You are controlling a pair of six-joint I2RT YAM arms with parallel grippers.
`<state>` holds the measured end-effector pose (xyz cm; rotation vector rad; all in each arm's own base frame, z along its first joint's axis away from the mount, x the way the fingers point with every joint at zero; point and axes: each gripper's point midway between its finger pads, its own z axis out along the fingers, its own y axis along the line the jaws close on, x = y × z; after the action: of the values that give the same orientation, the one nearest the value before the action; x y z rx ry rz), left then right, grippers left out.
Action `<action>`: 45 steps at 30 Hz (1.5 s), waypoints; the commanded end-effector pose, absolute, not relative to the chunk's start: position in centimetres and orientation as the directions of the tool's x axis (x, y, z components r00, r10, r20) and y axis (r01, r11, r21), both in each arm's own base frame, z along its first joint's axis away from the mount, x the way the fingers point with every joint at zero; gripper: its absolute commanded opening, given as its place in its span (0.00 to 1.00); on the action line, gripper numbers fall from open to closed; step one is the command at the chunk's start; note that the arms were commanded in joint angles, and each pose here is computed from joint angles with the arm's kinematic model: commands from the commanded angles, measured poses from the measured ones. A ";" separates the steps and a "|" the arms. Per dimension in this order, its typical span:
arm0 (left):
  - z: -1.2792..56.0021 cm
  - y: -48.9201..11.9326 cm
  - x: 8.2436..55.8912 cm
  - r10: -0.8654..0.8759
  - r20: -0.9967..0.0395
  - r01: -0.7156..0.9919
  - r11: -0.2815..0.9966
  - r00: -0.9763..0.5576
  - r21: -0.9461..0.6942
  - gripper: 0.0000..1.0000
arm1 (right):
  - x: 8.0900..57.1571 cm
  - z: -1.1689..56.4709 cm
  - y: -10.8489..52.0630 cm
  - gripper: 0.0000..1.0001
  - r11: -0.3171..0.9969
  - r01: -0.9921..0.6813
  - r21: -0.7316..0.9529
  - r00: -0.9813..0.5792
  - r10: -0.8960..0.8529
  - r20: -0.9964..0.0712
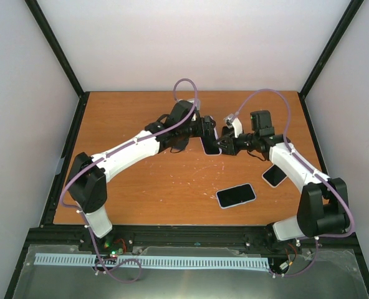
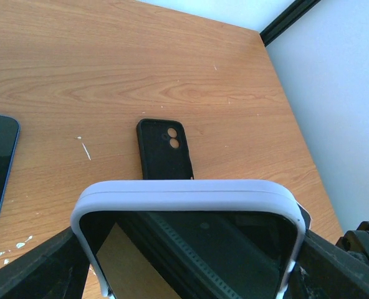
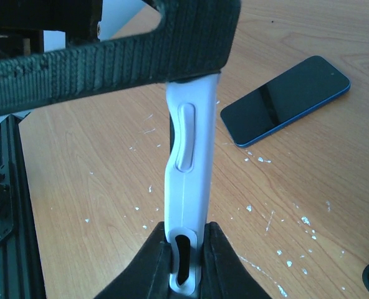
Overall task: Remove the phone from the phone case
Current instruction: Pick up the phone at the center of the board.
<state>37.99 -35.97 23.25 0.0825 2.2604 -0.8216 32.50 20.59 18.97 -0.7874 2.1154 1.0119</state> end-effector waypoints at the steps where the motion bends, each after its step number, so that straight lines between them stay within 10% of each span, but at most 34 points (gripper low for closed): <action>1: 28.9 -35.6 38.3 -0.224 -0.731 0.358 0.756 -0.645 -0.548 0.77 | 32.9 18.8 20.8 0.03 0.529 -0.718 0.452 -0.631 -0.220 -0.744; 8: 29.5 -33.5 39.3 -0.203 -0.781 0.351 0.807 -0.590 -0.475 0.98 | 33.5 19.8 21.0 0.03 0.530 -0.704 0.473 -0.648 -0.206 -0.733; 17: 33.1 -27.2 39.9 -0.230 -0.856 0.404 0.805 -0.463 -0.435 1.00 | 34.4 20.6 18.9 0.03 0.547 -0.672 0.499 -0.669 -0.159 -0.726; 35: 28.3 -30.3 31.1 -0.230 -0.797 0.814 0.033 -0.559 -0.580 0.83 | 27.7 26.6 18.8 0.03 0.290 -0.794 0.534 -0.586 -0.130 -0.800; 45: 27.6 -34.0 30.8 -0.176 -0.815 0.831 -0.032 -0.552 -0.555 0.78 | 26.5 26.5 19.2 0.03 0.218 -0.776 0.592 -0.624 -0.130 -0.770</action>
<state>31.59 -31.94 25.11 0.5861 1.6093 -1.6814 27.54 18.62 25.25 -0.7793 1.9983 1.3366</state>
